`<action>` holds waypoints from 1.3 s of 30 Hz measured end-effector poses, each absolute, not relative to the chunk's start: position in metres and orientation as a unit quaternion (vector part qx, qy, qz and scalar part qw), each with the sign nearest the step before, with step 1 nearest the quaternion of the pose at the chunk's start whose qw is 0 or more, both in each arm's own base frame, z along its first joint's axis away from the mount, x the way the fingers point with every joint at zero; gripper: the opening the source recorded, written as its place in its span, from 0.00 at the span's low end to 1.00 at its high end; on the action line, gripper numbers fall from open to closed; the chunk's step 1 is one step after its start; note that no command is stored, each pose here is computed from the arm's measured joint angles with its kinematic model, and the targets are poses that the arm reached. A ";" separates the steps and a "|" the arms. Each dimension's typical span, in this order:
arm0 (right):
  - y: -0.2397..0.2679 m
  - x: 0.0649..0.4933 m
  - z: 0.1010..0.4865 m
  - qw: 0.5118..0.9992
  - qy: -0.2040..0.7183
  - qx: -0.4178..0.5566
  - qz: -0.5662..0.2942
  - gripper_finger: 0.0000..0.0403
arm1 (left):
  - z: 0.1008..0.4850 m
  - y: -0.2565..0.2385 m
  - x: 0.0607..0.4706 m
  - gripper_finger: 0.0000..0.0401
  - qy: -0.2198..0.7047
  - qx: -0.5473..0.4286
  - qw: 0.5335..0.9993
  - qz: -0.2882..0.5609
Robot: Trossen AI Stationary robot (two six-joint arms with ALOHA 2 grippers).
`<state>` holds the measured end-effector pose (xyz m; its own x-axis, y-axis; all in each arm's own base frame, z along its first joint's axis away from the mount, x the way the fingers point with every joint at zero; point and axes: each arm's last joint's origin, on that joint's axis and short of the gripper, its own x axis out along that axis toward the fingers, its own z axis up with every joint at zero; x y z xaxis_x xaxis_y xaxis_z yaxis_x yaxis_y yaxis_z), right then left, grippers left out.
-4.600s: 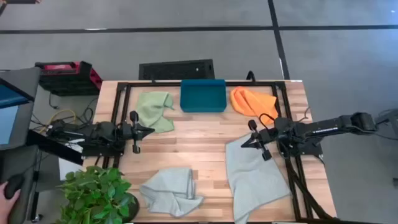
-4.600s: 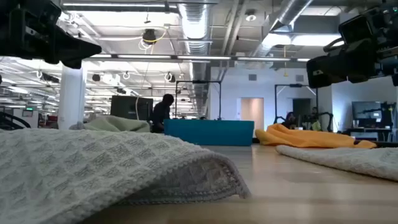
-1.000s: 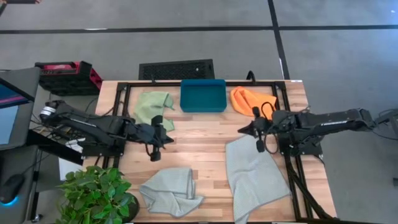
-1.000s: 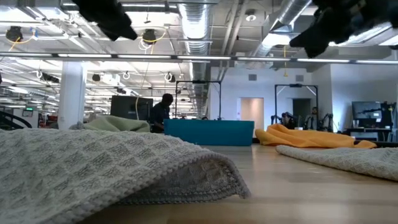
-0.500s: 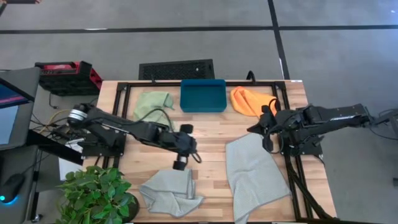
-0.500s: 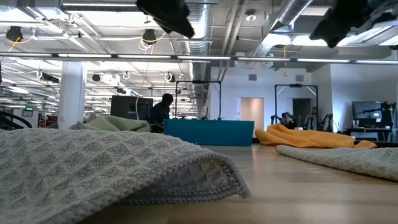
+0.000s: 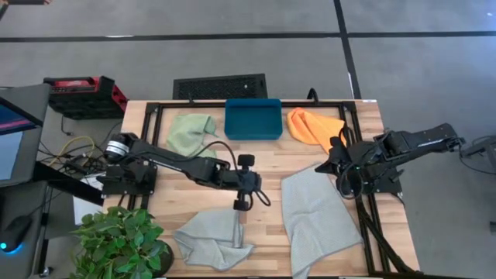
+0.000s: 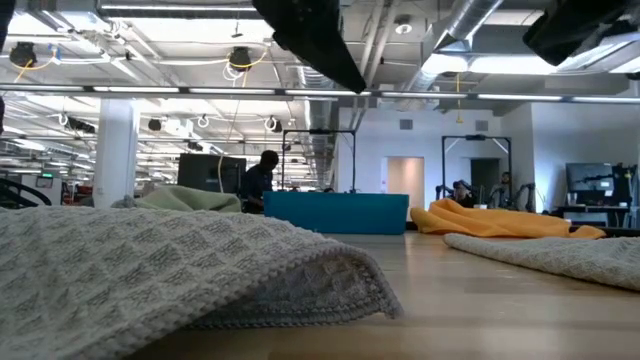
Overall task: Fold microfiber towels
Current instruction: Fold the right gray towel
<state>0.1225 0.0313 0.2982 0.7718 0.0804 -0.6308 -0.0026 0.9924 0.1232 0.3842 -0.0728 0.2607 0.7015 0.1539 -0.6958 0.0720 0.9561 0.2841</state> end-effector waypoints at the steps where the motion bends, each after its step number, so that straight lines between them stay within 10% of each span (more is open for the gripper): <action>1: 0.031 0.123 0.298 0.939 0.338 0.058 0.022 0.01 | 0.261 -0.072 0.385 0.06 0.384 0.146 0.911 0.031; 13: 0.031 0.122 0.298 0.939 0.338 0.057 0.021 0.02 | 0.264 -0.063 0.399 0.31 0.336 0.036 0.941 0.027; 39: 0.031 0.123 0.299 0.940 0.335 0.058 0.021 0.02 | 0.152 -0.038 0.467 0.32 0.344 0.039 0.938 0.036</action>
